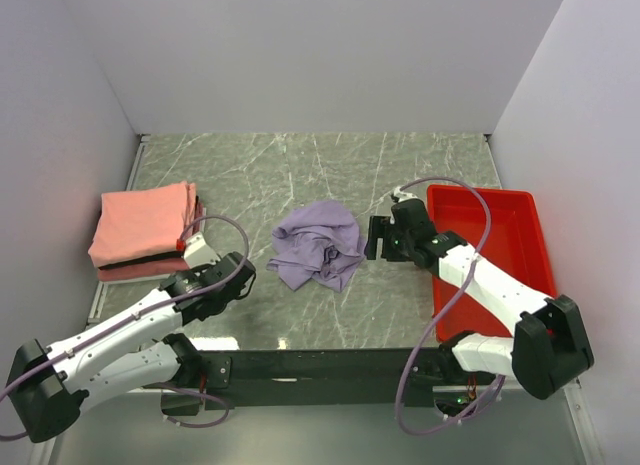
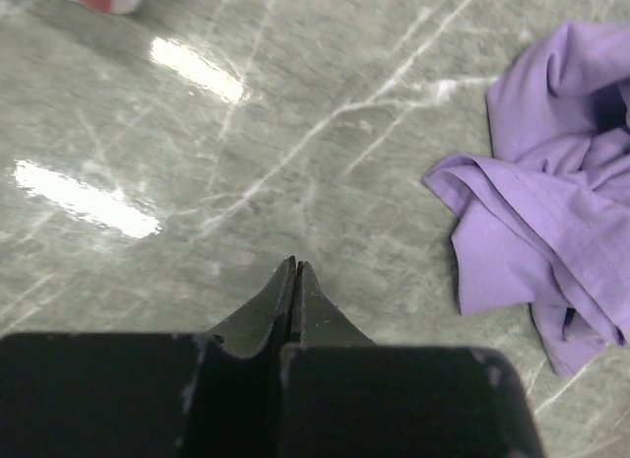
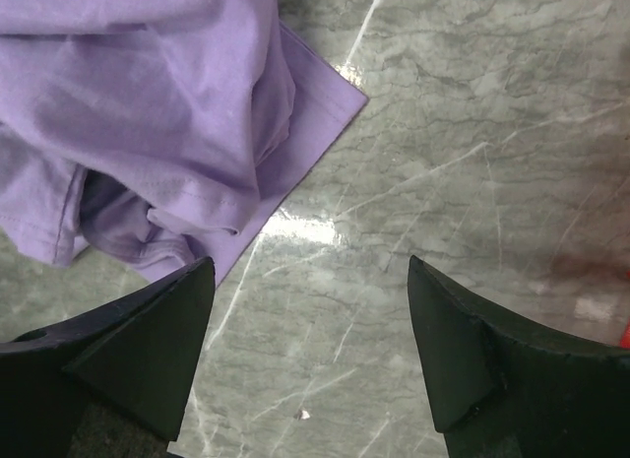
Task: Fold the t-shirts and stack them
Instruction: Flatten the tshirt out
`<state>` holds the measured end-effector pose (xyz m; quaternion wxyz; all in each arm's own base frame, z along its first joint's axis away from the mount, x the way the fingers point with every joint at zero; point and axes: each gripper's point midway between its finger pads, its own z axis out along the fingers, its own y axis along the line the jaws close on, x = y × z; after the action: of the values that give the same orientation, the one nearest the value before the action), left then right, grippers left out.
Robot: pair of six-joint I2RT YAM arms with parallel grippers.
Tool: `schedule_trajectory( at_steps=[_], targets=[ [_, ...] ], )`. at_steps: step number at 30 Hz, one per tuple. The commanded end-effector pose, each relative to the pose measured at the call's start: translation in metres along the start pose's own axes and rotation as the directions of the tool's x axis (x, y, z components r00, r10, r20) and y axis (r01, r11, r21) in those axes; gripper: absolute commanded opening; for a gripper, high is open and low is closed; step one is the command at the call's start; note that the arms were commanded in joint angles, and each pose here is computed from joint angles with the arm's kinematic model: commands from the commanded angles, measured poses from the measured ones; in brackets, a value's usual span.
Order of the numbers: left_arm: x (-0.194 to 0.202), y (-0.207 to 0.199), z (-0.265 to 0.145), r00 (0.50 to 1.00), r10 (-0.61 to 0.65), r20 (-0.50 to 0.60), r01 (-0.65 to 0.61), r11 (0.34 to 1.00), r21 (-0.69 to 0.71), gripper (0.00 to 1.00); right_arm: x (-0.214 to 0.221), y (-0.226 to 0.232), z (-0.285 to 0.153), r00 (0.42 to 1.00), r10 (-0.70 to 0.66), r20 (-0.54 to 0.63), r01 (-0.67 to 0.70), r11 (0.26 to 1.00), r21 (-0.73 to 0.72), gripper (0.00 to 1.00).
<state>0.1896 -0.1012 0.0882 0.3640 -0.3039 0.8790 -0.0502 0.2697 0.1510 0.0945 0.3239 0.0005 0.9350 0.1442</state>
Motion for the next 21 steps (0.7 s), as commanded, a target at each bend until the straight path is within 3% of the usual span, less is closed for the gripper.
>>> schedule_trajectory(
  at_steps=[1,6,7,8,9,11,13,17,21],
  targets=[
    [-0.019,0.002,-0.009,0.997,-0.040,0.065,0.041,0.999,-0.014,0.00,-0.014,0.002,0.005,1.000,0.020,0.004,-0.020,1.000,0.020,0.84],
    [-0.011,-0.016,-0.008,0.999,-0.024,0.023,0.022,0.997,0.080,0.00,-0.010,-0.002,0.022,0.999,0.032,-0.036,-0.030,0.998,0.064,0.84],
    [-0.004,-0.021,-0.006,1.000,0.001,0.004,-0.001,0.994,0.110,0.05,-0.015,0.000,0.023,0.999,0.037,-0.031,-0.035,0.997,0.067,0.82],
    [0.000,-0.046,-0.010,0.999,0.019,-0.029,-0.012,0.976,0.218,0.20,-0.017,-0.004,0.023,0.999,0.045,-0.026,-0.042,0.995,0.092,0.82],
    [0.004,-0.054,-0.011,0.999,0.030,-0.041,-0.018,0.966,0.258,0.46,-0.019,-0.006,0.024,0.998,0.066,-0.021,-0.064,0.992,0.107,0.82],
    [0.012,-0.081,-0.015,0.996,0.053,-0.070,-0.022,0.923,0.384,0.64,-0.024,-0.010,0.023,0.996,0.087,-0.003,-0.086,0.988,0.128,0.82],
    [0.019,-0.089,-0.012,0.995,0.063,-0.078,-0.025,0.908,0.419,0.79,-0.028,-0.017,0.021,0.993,0.118,0.011,-0.119,0.984,0.136,0.82],
    [0.030,-0.103,-0.001,0.989,0.113,-0.096,-0.063,0.906,0.418,0.86,-0.031,-0.024,0.021,0.985,0.170,0.014,-0.171,0.980,0.103,0.82],
    [0.051,-0.106,0.023,0.974,0.181,-0.139,-0.119,0.924,0.364,0.83,-0.026,-0.022,0.026,0.983,0.183,-0.018,-0.182,0.981,0.064,0.82]
  ],
)
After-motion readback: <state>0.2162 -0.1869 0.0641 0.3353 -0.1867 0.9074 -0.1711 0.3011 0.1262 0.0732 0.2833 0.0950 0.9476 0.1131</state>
